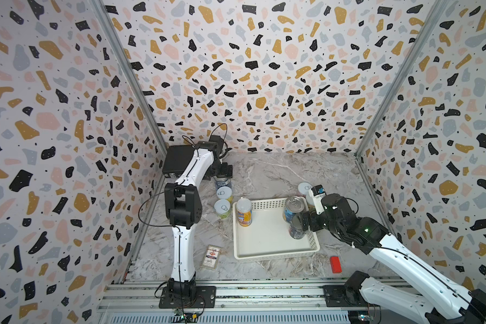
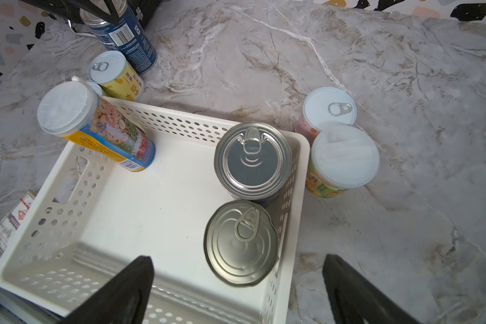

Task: Put the canned food in the basket
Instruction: Pick up the canned food from the center of the board.

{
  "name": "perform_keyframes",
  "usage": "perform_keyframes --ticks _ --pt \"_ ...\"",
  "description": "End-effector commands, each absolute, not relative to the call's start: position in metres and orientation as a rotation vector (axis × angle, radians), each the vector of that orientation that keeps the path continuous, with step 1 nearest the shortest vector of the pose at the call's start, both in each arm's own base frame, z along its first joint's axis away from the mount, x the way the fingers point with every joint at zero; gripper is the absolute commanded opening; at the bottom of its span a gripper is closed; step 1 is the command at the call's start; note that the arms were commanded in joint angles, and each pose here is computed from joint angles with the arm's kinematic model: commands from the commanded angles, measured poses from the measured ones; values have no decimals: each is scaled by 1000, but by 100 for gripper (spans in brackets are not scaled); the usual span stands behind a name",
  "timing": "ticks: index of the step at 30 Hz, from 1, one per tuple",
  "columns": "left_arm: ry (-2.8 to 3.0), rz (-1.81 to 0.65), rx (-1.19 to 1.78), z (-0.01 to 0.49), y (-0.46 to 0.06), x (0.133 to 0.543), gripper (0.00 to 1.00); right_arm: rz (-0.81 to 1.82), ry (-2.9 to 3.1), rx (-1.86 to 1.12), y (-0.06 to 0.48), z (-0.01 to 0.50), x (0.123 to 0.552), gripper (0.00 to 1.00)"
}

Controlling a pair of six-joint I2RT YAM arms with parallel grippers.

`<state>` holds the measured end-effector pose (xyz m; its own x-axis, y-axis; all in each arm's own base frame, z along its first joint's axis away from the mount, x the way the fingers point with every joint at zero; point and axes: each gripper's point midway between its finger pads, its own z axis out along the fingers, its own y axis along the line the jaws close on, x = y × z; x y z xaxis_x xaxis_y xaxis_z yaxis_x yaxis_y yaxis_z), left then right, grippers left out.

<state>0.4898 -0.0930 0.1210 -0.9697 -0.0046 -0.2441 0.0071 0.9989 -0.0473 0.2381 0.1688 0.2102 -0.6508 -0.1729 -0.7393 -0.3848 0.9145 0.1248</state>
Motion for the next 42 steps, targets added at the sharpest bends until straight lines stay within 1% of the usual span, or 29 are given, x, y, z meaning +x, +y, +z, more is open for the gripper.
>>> perform_keyframes --ticks 1,11,13,16,20,24,27,31,42 --pt "2906 -48 53 122 -97 494 100 363 2279 -387 168 218 235 100" --pt "2920 -18 71 113 -104 506 99 373 2283 -395 169 217 234 100" --pt "2919 -9 70 112 -103 506 94 375 2284 -393 170 217 234 100" --pt "2919 4 66 113 -101 506 82 377 2283 -395 170 217 233 100" --pt "2912 7 47 120 -100 504 73 366 2287 -392 169 216 234 100" --pt "2874 28 36 142 -98 499 66 364 2289 -393 169 214 235 100" --pt "2831 65 30 162 -92 497 63 350 2290 -390 168 214 236 100" --pt "2781 117 12 188 -84 491 62 341 2292 -388 167 213 236 100" --pt "2618 72 -31 264 -87 459 60 356 2293 -392 169 214 235 100"
